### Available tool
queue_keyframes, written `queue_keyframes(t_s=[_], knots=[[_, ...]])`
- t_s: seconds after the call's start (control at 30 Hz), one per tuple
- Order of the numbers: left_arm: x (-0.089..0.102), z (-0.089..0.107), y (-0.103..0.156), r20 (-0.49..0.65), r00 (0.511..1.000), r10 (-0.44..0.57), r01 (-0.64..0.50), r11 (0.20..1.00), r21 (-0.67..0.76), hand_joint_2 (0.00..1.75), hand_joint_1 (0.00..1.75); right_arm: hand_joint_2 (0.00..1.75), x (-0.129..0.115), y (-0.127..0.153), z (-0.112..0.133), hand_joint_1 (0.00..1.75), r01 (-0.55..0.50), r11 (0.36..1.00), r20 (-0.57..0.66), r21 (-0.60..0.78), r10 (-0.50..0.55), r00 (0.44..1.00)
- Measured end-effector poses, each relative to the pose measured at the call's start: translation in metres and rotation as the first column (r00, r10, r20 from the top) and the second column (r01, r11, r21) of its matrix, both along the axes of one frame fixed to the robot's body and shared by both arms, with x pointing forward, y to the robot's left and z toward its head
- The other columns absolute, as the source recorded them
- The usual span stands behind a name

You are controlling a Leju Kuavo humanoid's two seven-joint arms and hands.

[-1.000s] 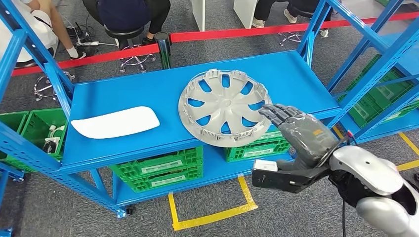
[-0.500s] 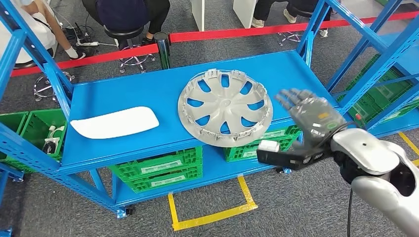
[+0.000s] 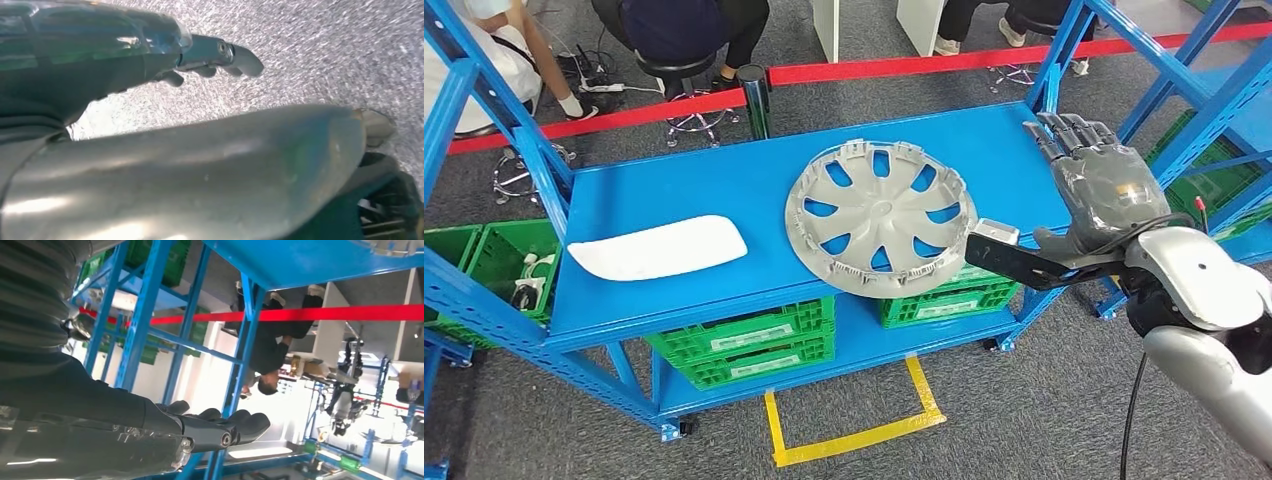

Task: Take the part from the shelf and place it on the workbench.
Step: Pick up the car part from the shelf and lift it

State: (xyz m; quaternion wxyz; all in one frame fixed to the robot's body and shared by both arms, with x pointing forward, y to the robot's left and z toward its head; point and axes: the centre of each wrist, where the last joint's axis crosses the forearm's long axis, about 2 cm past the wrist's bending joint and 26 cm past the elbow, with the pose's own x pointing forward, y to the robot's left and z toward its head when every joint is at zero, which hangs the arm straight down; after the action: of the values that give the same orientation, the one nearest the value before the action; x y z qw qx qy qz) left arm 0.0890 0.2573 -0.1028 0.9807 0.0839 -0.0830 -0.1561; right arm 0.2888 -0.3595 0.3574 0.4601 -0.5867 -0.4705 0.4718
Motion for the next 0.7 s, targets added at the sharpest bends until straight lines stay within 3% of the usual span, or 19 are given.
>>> queue_keyframes(t_s=[0.1,0.2,0.4,0.7], knots=[[0.005,0.001,0.002,0.020,1.000,0.002,-0.002,1.000,0.012,0.00,0.00,1.75,0.001,-0.006,-0.004,0.00,0.047,0.998,-0.022,-0.046,-0.048,0.999],[0.014,0.003,0.006,0.063,0.998,0.032,-0.034,0.999,0.023,0.00,0.00,1.75,0.002,-0.016,-0.020,0.00,0.098,0.989,-0.122,-0.111,-0.112,0.986],[0.026,0.005,0.015,0.116,0.981,0.154,-0.154,0.988,-0.012,0.00,0.00,1.75,0.011,-0.028,-0.058,0.00,0.080,0.997,-0.369,0.021,-0.067,0.927],[0.018,0.004,0.005,0.068,0.989,0.130,-0.130,0.992,-0.005,0.00,0.00,1.75,0.027,-0.022,-0.100,0.00,0.097,0.995,-0.514,0.027,-0.070,0.855]])
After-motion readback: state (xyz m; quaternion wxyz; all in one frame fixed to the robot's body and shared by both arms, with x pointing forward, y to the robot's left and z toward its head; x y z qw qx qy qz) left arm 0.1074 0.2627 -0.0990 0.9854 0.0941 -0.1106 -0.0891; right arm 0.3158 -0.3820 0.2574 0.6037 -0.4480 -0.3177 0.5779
